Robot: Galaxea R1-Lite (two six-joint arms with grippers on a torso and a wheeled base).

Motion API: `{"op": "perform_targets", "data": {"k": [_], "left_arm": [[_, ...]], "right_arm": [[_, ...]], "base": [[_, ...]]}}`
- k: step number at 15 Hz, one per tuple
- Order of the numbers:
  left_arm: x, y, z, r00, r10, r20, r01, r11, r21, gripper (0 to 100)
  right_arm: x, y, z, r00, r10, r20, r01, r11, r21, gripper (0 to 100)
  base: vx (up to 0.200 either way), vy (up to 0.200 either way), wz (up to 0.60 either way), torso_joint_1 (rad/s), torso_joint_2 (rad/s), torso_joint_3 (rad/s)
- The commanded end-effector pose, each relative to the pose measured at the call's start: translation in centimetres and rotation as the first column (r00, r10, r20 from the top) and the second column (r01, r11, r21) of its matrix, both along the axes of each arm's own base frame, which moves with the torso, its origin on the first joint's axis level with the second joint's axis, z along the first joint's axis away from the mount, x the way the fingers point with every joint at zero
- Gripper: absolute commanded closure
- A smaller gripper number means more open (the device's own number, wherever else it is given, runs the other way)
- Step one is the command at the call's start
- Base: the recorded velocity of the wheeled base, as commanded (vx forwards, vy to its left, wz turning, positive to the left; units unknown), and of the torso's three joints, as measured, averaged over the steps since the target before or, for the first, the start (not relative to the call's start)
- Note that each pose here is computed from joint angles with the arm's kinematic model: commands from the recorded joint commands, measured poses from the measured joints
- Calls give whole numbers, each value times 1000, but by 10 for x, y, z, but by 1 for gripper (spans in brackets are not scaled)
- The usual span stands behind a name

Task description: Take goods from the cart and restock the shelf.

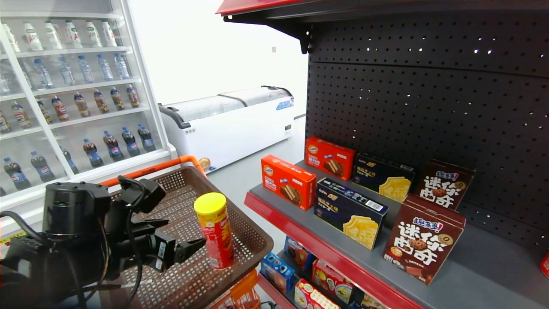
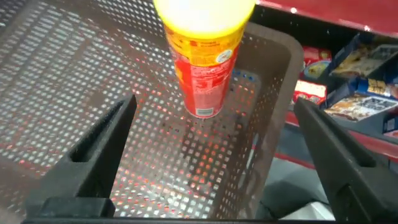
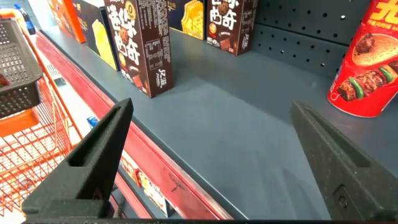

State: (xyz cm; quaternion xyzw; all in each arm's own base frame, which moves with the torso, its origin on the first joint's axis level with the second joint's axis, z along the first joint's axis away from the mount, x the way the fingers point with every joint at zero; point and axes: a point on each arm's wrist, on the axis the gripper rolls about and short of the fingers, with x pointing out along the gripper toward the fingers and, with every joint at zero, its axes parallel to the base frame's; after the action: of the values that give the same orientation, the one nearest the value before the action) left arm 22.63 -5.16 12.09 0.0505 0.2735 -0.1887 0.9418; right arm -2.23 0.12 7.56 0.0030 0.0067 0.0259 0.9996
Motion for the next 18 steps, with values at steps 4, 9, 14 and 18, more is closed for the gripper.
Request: {"op": "perform_targets", "data": {"k": [4, 9, 14, 18], "left_arm": [[31, -22, -52, 994, -58, -89, 60, 998, 23, 0], [38, -29, -77, 999, -50, 1, 50, 998, 48, 0], [33, -16, -92, 995, -57, 86, 48, 993, 103, 0], [43, -16, -97, 991, -45, 128, 33, 995, 95, 0]], "right_arm": [[0, 0, 0, 1000, 0, -2, 0, 1000, 0, 0], [0, 0, 0, 1000, 0, -4, 0, 1000, 0, 0], [0, 0, 0, 1000, 0, -2, 0, 1000, 0, 0], [0, 0, 0, 1000, 0, -4, 0, 1000, 0, 0]], "base": [[0, 0, 0, 0, 0, 0], [0, 0, 0, 0, 0, 0], [0, 0, 0, 0, 0, 0], [0, 0, 0, 0, 0, 0]]}}
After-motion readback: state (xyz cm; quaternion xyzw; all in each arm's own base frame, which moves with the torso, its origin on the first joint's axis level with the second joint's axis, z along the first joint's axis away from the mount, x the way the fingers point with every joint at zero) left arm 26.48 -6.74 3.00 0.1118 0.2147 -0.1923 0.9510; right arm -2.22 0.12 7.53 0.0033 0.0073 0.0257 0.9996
